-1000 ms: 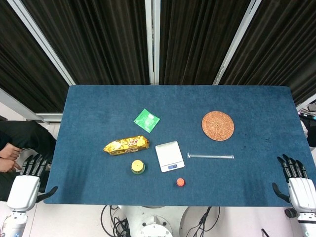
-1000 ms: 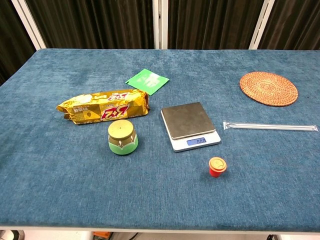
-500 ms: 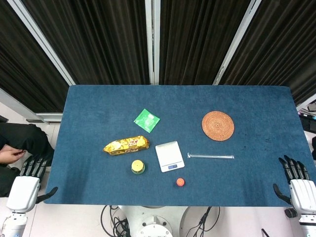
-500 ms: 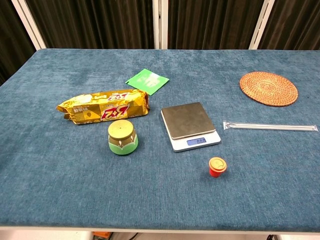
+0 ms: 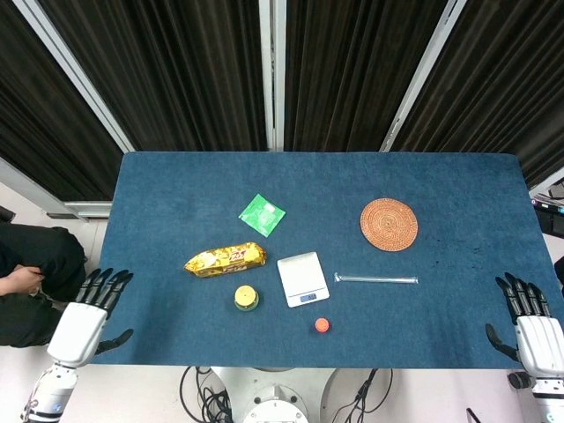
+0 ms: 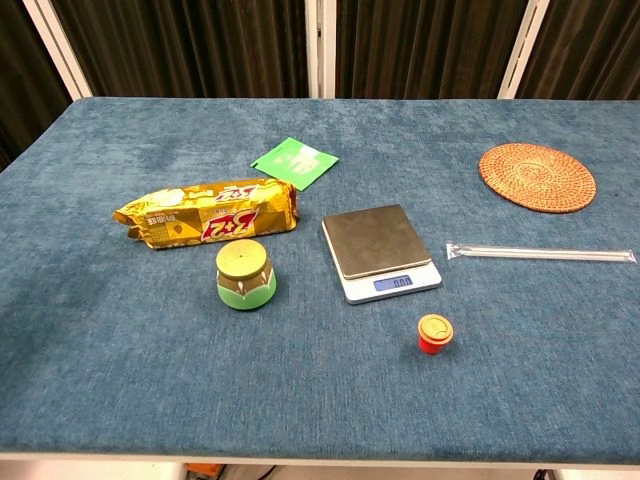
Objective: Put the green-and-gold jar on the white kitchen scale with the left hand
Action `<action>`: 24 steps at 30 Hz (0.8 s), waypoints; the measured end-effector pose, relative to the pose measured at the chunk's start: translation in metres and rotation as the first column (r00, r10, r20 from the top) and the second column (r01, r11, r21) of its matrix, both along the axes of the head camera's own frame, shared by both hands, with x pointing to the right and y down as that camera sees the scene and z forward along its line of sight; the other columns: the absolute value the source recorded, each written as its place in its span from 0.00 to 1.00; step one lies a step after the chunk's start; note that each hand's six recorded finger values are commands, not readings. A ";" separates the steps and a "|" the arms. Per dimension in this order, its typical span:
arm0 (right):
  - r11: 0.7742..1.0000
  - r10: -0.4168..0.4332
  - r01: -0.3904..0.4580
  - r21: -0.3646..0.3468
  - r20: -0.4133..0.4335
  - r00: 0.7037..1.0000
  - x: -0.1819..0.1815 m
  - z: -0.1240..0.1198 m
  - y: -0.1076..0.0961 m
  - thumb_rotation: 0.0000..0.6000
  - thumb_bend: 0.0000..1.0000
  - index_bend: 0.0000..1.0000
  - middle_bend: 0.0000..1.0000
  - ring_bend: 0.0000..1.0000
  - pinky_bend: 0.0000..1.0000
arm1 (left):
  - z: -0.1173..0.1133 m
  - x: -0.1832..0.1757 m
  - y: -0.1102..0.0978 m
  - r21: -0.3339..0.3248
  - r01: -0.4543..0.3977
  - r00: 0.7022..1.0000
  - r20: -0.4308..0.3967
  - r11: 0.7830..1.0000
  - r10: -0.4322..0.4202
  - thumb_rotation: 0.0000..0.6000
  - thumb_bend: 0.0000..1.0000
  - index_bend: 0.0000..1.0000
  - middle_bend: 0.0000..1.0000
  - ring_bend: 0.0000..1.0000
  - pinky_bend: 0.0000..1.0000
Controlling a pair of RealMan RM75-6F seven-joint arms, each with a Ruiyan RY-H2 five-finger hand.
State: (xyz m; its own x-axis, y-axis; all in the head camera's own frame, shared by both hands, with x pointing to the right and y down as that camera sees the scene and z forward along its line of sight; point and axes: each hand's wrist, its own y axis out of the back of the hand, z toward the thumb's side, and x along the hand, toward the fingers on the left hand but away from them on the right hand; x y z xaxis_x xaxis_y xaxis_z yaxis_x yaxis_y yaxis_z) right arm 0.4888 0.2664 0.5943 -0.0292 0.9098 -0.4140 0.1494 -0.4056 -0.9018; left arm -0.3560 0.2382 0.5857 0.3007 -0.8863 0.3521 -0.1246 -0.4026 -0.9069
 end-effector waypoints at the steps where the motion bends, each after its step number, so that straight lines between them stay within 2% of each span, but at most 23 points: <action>1: 1.000 -0.002 0.002 -0.002 0.002 1.000 -0.001 0.000 -0.001 1.00 0.28 0.00 0.00 0.00 0.00 | 0.000 0.006 -0.003 0.006 -0.025 1.000 -0.013 1.000 0.025 1.00 0.14 0.14 0.14 0.04 0.17; 7: 1.000 -0.007 0.007 -0.013 0.009 1.000 -0.004 0.001 -0.004 1.00 0.28 0.00 0.00 0.00 0.00 | 0.008 0.055 -0.022 0.014 -0.172 0.980 -0.102 0.985 0.172 1.00 0.14 0.15 0.16 0.06 0.21; 10: 1.000 -0.014 0.014 -0.013 0.015 1.000 -0.007 -0.001 -0.004 1.00 0.28 0.00 0.00 0.00 0.00 | 0.017 0.080 -0.028 0.008 -0.251 0.960 -0.123 0.968 0.250 1.00 0.14 0.16 0.17 0.07 0.21; 15: 1.000 -0.011 0.011 -0.005 0.015 1.000 -0.007 -0.006 -0.004 1.00 0.28 0.00 0.00 0.00 0.00 | 0.040 0.119 -0.029 -0.036 -0.373 0.923 -0.120 0.927 0.367 1.00 0.14 0.16 0.17 0.07 0.21; 18: 1.000 -0.005 0.005 -0.006 0.014 1.000 -0.005 -0.008 -0.004 1.00 0.28 0.00 0.00 0.00 0.00 | 0.057 0.141 -0.027 -0.077 -0.415 0.906 -0.129 0.907 0.403 1.00 0.14 0.16 0.17 0.07 0.21; 24: 1.000 -0.007 0.007 -0.007 0.021 1.000 -0.006 -0.009 -0.005 1.00 0.28 0.00 0.00 0.00 0.00 | 0.087 0.172 -0.032 -0.124 -0.416 0.904 -0.160 0.901 0.396 1.00 0.14 0.16 0.17 0.07 0.21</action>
State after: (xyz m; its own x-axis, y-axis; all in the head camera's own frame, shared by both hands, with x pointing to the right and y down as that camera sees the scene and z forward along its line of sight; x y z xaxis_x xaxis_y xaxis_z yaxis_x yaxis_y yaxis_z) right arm 0.4825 0.2611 0.5856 -0.0144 0.9071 -0.4207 0.1651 -0.4128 -0.8957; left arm -0.1843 0.2065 0.6732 0.6745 -0.6163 0.4065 -0.0316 -0.5742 -0.8181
